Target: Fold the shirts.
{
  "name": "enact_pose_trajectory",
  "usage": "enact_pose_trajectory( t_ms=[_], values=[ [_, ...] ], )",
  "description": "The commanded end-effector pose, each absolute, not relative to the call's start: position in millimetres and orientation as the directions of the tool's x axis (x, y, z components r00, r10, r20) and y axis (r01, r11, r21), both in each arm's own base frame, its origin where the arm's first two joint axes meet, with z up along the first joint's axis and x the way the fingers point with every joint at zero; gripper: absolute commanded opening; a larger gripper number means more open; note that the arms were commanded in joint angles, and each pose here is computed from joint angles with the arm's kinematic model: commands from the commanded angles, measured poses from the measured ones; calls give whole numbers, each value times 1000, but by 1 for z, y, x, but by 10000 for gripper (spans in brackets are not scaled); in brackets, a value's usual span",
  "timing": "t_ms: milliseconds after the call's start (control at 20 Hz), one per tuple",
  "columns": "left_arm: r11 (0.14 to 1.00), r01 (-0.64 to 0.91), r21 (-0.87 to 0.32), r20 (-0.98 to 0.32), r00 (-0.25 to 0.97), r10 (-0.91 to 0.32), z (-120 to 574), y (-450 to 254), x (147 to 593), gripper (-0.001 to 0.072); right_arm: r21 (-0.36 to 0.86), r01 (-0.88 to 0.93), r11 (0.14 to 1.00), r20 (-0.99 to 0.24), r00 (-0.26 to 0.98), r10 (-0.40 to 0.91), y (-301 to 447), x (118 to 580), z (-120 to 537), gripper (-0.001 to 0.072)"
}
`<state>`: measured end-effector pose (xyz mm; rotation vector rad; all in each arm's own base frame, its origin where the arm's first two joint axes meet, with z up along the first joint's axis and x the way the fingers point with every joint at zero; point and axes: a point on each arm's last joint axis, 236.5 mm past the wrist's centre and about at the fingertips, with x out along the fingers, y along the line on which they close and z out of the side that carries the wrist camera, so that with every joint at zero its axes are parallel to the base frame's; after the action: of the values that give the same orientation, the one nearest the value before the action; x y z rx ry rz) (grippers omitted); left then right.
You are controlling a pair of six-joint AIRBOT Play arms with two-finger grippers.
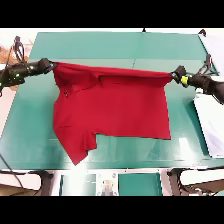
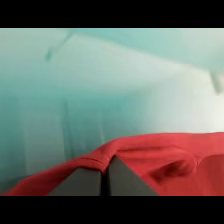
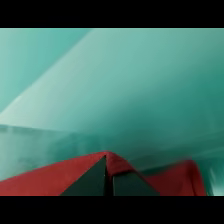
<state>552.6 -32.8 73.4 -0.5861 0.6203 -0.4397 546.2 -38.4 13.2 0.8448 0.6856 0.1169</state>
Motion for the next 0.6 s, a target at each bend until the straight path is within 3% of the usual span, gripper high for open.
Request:
enact_pose_trajectory(
  t_ms=[0, 300, 550],
  values=[
    [758, 171, -629, -381, 783, -493, 78, -15, 584, 25, 760, 146, 633, -476, 788, 390, -42, 585, 18, 14],
    [776, 182, -604, -381, 790, -481, 84, -12, 587, 25, 749, 76, 658, -415, 828, 376, -46, 603, 59, 14],
    [853, 163, -496, -606, 638, -475, 30, -11, 551, 25, 654, 140, 744, -607, 684, 405, -39, 567, 7, 13]
  ],
)
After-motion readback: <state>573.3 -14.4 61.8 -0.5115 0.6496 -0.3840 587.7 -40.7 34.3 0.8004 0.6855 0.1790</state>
